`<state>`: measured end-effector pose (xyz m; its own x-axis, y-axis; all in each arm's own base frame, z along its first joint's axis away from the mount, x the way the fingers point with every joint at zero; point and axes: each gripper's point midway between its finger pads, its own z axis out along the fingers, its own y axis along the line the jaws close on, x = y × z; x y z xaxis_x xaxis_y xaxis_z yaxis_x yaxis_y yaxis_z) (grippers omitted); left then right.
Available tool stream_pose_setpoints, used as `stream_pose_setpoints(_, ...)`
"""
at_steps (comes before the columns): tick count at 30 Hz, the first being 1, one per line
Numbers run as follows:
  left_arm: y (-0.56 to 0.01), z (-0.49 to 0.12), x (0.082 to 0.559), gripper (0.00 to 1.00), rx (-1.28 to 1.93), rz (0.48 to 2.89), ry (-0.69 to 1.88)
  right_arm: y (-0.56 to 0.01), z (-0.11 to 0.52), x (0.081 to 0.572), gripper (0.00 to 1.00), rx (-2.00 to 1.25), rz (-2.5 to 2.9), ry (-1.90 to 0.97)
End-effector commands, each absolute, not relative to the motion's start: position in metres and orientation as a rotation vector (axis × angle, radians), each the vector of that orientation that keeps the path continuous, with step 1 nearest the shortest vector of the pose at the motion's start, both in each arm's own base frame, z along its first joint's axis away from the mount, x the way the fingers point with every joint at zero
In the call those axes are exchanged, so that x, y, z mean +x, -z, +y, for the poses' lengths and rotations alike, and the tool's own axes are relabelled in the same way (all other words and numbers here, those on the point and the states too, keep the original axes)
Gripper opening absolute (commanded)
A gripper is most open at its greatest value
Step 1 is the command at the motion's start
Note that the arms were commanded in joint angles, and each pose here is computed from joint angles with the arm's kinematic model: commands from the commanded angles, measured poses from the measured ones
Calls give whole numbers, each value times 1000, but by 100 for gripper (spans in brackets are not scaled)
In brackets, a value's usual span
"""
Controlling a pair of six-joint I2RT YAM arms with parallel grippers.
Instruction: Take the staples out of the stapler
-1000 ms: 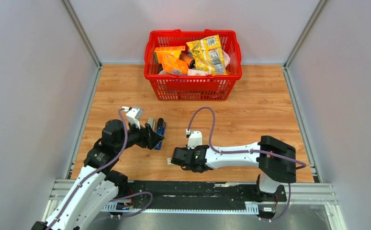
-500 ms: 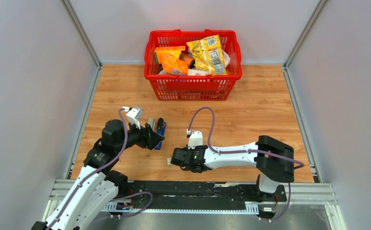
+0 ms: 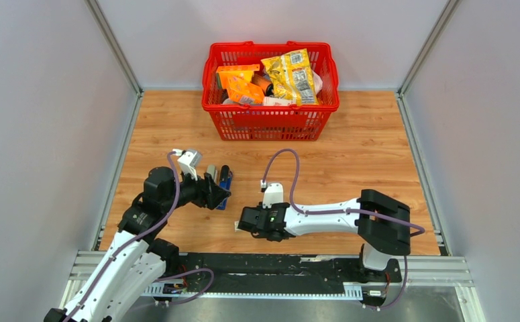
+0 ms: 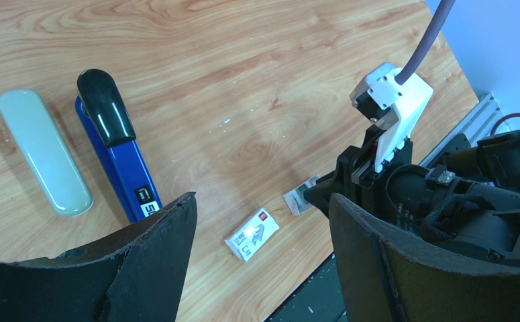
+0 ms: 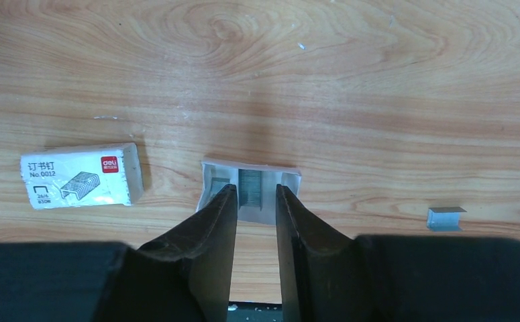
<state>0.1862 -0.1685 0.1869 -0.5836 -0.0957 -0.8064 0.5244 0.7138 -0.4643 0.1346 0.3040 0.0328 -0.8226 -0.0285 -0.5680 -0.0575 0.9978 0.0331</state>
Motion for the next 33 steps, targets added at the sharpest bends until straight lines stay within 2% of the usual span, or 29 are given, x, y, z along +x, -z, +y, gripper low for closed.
stream_pose_setpoints(1,-194,-171,189,79,337,1996,899,-62,305,144,31,12,2467,-109)
stream_pose_setpoints(8,-193,-171,189,79,336,2002,896,-89,269,144,35,60,2412,-141)
stream_pose_setpoints(16,-192,-170,191,79,330,2006,882,-78,223,134,45,-6,2436,-45)
stream_pose_setpoints(25,-189,-168,193,79,322,2019,868,-84,197,133,52,-449,2378,-28)
stream_pose_setpoints(33,-188,-167,195,79,313,2024,853,-98,217,128,56,-751,2243,-294)
